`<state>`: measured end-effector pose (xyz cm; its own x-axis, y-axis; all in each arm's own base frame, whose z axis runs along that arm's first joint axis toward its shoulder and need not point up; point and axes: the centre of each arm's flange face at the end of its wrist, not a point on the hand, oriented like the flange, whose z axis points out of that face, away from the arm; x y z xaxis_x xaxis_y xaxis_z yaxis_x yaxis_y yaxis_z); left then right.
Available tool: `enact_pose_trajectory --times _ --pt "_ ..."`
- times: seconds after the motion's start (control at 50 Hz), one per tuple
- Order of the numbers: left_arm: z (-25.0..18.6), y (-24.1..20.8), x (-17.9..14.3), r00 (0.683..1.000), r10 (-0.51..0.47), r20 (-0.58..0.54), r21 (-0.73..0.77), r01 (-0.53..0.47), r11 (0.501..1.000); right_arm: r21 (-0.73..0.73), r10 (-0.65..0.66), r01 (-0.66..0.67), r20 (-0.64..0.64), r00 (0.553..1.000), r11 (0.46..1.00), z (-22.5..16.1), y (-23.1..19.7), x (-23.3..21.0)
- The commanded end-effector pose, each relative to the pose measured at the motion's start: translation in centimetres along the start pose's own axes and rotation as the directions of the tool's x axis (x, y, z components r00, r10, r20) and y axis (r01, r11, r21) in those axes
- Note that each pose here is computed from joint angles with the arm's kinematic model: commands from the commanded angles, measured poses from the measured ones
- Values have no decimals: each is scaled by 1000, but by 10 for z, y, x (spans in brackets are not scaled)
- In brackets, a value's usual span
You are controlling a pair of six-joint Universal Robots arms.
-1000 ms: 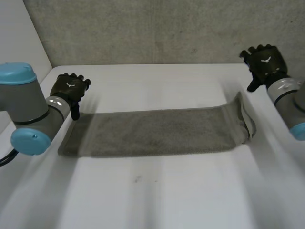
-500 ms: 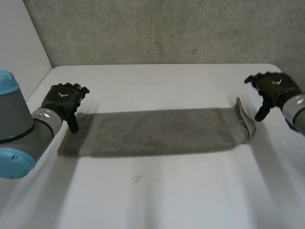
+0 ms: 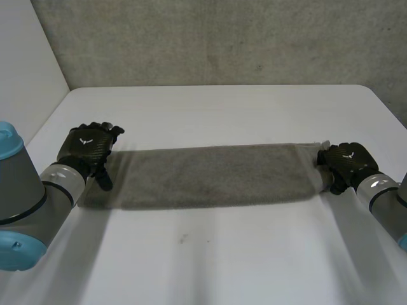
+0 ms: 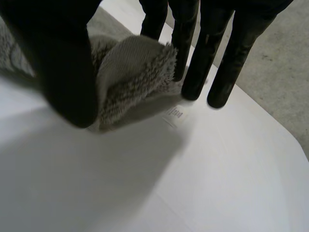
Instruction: Fold the towel.
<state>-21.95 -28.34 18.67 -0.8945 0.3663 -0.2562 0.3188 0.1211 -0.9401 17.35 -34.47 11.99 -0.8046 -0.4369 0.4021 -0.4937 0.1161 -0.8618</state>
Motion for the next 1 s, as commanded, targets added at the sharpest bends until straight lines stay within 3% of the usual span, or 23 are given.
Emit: enact_pose_trajectory --times 0.02,0.3,0.42,0.58,0.62,0.68,0.72,0.74,0.82,0.84,0.88,0.9,0.94,1.0 --pt "-1 1 1 1000 0 -2 -4 0 1000 31 -11 13 -70 998 999 10 0 10" --pt "-2 5 1 1000 -1 -4 -17 1 1000 -25 -18 13 -231 973 1000 11 6 67" --pt "-4 6 1 1000 -2 -4 -22 2 1000 -115 -109 76 -318 942 990 5 19 119" --pt "-4 5 1 1000 -2 -3 -19 2 1000 -50 -145 136 -363 921 989 7 -14 138" --pt "-4 5 0 1000 -2 0 -17 2 1000 76 -118 150 -322 939 986 9 -57 110" --pt "-4 4 -1 1000 -2 3 -15 2 1000 143 -99 145 -286 953 979 10 -79 89" --pt "-4 4 -2 1000 -3 6 -15 3 1000 252 -70 117 -190 979 961 9 -114 45" --pt "-4 4 -2 1000 -3 6 -15 3 1000 252 -70 117 -189 979 961 9 -114 45" --pt "-4 4 -3 1000 -3 7 -16 3 1000 361 -70 61 11 998 930 -1 -146 -40" --pt "-4 4 -3 1000 -3 7 -16 3 1000 361 -70 61 11 997 930 -1 -146 -40" --pt "-4 4 -3 1000 -4 8 -16 4 1000 412 -118 42 161 980 910 -15 -156 -110" --pt "-4 4 -3 1000 -4 9 -16 4 1000 412 -118 42 162 980 910 -16 -156 -110" --pt "-4 4 -3 1000 -4 10 -15 4 1000 421 -163 30 283 945 906 -29 -151 -167" --pt "-5 3 -3 1000 -3 11 -12 4 1000 414 -182 29 335 924 910 -36 -143 -191"
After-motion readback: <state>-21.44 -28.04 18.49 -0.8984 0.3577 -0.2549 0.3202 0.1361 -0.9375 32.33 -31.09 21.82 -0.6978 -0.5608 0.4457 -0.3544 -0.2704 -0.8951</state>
